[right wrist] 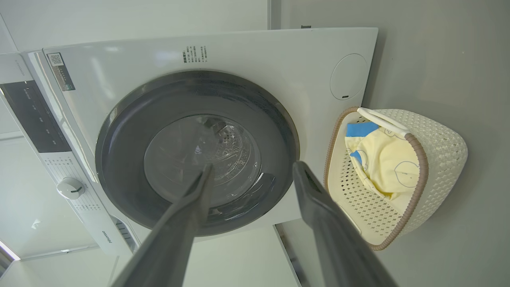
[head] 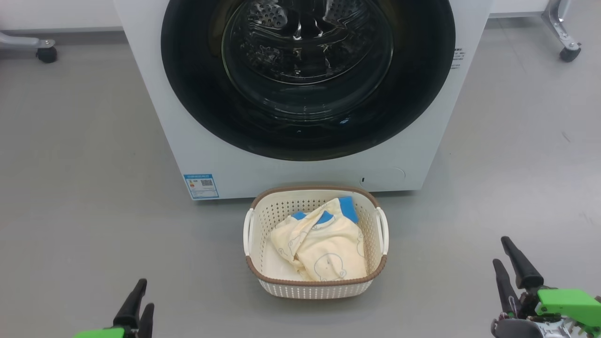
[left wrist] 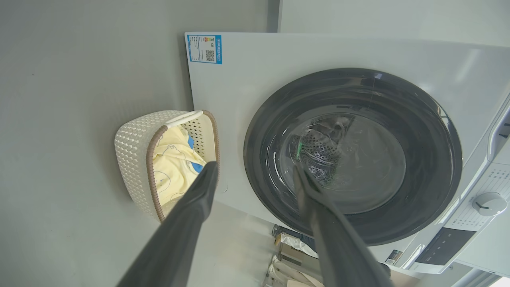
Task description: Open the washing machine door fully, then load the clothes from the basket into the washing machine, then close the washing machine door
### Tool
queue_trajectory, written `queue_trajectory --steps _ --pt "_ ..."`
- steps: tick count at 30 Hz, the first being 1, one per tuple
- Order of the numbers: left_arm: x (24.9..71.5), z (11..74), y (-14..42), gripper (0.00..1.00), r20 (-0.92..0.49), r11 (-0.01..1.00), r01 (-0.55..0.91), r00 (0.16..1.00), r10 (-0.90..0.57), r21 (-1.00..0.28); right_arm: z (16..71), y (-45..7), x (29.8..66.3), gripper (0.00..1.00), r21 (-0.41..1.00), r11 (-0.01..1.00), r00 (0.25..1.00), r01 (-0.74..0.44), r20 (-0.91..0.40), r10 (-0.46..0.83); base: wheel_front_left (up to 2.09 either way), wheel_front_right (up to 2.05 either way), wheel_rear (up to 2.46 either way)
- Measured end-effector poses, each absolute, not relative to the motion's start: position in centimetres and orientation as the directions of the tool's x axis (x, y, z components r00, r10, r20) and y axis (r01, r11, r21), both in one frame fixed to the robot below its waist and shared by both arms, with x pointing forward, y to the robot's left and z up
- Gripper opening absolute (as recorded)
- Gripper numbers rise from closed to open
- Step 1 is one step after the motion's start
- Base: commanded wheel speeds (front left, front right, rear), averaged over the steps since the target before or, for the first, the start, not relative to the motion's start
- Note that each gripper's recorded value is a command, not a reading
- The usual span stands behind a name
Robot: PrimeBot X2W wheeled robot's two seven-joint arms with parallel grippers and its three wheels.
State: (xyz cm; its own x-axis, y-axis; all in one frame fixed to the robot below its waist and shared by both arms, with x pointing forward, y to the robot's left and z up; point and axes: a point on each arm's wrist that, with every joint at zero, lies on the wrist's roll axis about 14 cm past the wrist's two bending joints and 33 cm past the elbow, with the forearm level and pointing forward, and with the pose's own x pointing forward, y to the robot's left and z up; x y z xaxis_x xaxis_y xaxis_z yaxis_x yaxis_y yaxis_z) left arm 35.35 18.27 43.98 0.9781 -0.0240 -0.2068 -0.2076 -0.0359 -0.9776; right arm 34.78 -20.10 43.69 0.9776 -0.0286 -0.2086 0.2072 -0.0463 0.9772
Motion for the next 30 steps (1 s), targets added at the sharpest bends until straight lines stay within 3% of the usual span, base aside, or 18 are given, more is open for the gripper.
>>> queue_trajectory --steps 14,30 --pt "36.0 45.1 18.4 1.0 -0.175 0.016 -0.175 0.984 -0.004 -0.984 44.0 -20.5 34.9 1.0 0.978 0.046 0.978 0.205 -0.203 -0.05 0.0 0.0 0.0" --pt "36.6 46.3 18.8 1.0 -0.143 0.252 -0.141 0.99 0.013 -0.957 45.2 -21.3 35.5 1.0 0.935 0.302 0.982 0.186 -0.171 -0.074 0.0 0.0 0.0"
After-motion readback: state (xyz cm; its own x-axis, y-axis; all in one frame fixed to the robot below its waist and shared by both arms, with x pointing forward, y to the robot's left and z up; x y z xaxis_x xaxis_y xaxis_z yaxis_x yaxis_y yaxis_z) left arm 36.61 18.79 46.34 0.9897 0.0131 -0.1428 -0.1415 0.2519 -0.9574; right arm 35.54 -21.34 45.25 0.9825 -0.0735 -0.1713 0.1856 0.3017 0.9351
